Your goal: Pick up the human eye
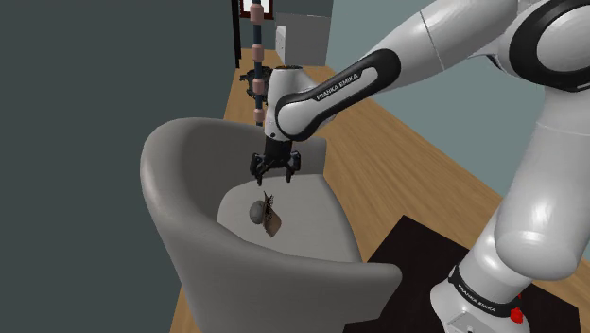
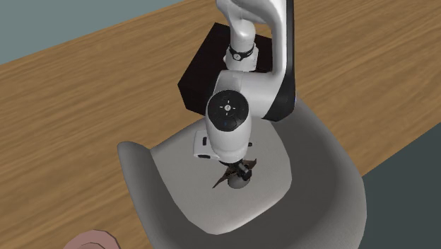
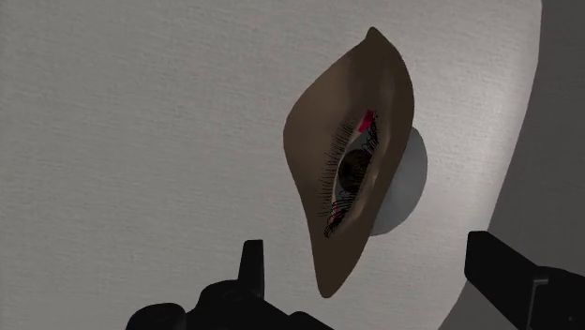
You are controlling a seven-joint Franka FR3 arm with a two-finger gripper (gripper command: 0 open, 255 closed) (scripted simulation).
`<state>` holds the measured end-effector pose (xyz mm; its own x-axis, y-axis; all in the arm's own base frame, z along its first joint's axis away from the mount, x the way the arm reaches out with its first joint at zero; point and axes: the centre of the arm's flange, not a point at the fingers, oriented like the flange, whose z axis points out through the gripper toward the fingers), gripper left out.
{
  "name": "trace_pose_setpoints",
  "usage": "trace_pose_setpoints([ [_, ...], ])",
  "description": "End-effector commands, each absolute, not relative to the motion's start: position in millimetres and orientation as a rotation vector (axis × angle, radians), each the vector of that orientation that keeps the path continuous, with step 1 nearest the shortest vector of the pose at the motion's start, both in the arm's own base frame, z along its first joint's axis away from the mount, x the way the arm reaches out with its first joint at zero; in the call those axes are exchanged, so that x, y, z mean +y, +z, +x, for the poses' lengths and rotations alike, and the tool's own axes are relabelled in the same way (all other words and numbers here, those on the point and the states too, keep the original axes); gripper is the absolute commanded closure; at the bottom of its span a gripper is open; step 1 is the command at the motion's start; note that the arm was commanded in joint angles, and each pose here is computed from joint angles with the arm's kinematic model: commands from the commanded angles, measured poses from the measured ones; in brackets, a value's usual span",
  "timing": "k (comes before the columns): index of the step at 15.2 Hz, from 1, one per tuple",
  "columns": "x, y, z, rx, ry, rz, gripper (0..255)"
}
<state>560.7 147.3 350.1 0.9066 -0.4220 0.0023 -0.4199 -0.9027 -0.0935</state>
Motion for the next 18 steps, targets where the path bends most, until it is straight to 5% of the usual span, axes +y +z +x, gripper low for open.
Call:
trace_pose_setpoints([
  [1, 149.9, 331.4, 581.4, 0.713, -0.029, -2.960, 0],
  [11, 150.6, 288.6, 584.5, 0.721, -0.028, -2.957, 0],
  [12, 150.9, 288.8, 585.3, 0.722, -0.028, -2.957, 255],
  [18, 150.7, 288.8, 585.1, 0.722, -0.028, -2.957, 255],
])
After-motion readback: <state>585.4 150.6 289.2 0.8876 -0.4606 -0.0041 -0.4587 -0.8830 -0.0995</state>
